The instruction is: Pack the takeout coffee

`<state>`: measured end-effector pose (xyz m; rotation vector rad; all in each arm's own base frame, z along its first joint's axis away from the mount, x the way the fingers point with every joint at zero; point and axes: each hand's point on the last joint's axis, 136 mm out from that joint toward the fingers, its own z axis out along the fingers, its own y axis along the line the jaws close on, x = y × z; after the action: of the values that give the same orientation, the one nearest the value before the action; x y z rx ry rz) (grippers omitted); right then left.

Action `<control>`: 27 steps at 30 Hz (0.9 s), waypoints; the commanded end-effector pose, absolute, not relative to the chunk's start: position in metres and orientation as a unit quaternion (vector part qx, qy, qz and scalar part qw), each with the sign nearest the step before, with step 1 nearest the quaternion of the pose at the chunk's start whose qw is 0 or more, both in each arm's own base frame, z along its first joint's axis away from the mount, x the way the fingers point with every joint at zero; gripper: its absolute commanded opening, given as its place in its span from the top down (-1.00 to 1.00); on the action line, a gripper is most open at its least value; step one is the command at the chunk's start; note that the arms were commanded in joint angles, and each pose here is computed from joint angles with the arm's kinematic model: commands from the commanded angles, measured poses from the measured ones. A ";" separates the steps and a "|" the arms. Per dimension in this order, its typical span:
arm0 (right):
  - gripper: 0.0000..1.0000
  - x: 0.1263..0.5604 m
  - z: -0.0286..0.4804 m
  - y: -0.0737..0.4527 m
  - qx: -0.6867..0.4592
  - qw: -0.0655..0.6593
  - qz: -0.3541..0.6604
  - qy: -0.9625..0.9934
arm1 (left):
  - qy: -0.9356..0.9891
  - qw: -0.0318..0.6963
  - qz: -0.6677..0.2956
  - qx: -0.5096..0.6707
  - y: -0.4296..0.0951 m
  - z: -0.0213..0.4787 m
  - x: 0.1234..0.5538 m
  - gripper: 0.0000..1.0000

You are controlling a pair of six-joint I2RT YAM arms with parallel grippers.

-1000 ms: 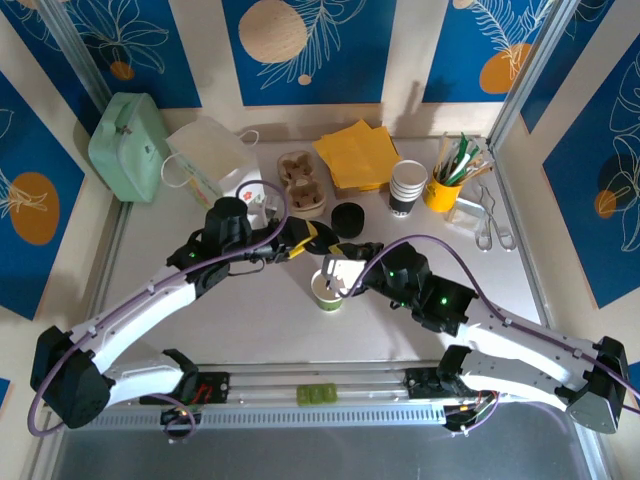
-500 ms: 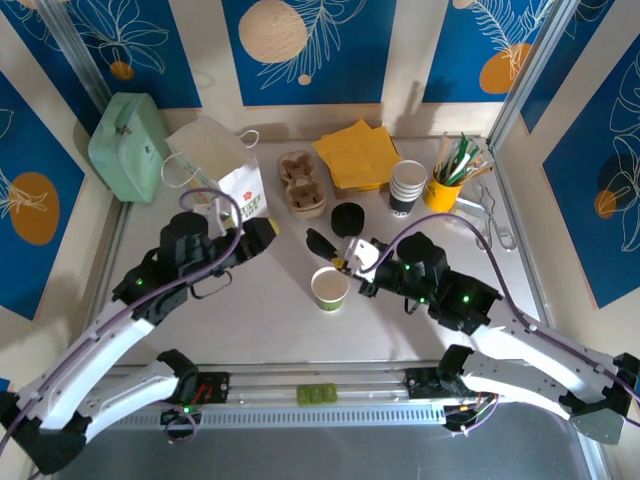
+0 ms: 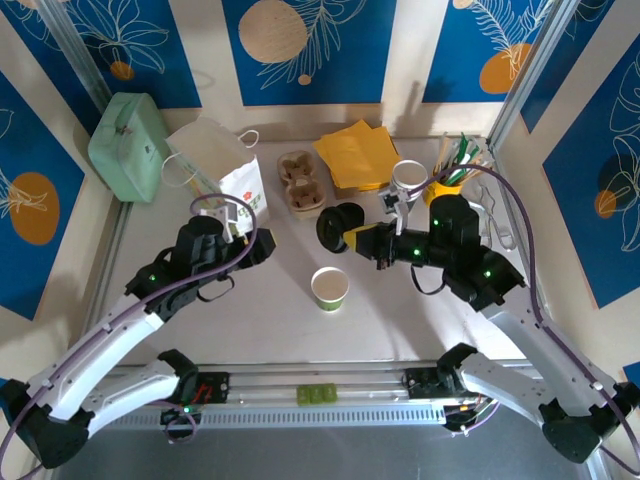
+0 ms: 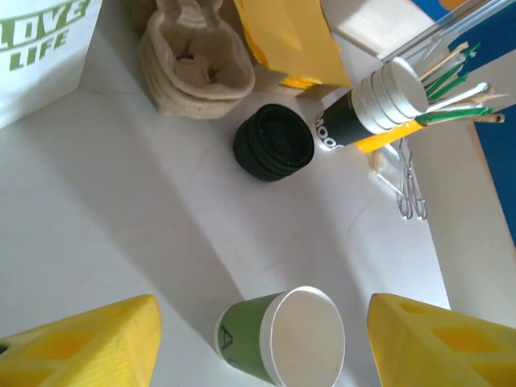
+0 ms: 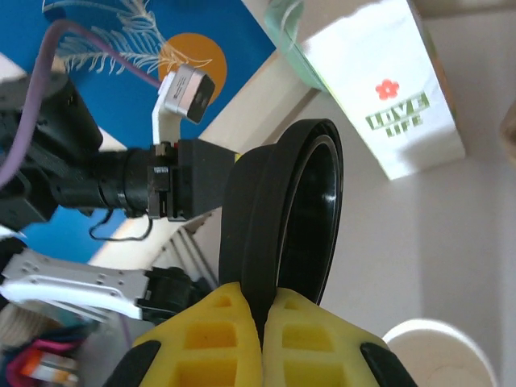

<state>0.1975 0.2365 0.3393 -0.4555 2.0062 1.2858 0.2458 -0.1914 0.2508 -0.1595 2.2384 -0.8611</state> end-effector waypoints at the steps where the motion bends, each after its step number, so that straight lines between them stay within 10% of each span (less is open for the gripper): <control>1: 1.00 0.183 0.328 0.229 -0.081 0.237 0.560 0.790 | 0.862 0.365 -0.349 -0.046 -0.199 0.254 0.248 -0.35; 13: 1.00 0.189 0.251 0.208 0.072 0.069 0.590 0.801 | 0.863 0.357 -0.353 -0.044 -0.207 0.246 0.255 -0.32; 27: 1.00 0.191 0.198 0.216 0.093 0.031 0.583 0.807 | 0.864 0.357 -0.351 -0.045 -0.206 0.243 0.254 -0.32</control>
<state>0.1938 0.2126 0.2057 0.2861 2.4672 1.7555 0.2535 -0.2045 0.2383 -0.1399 2.2576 -0.8892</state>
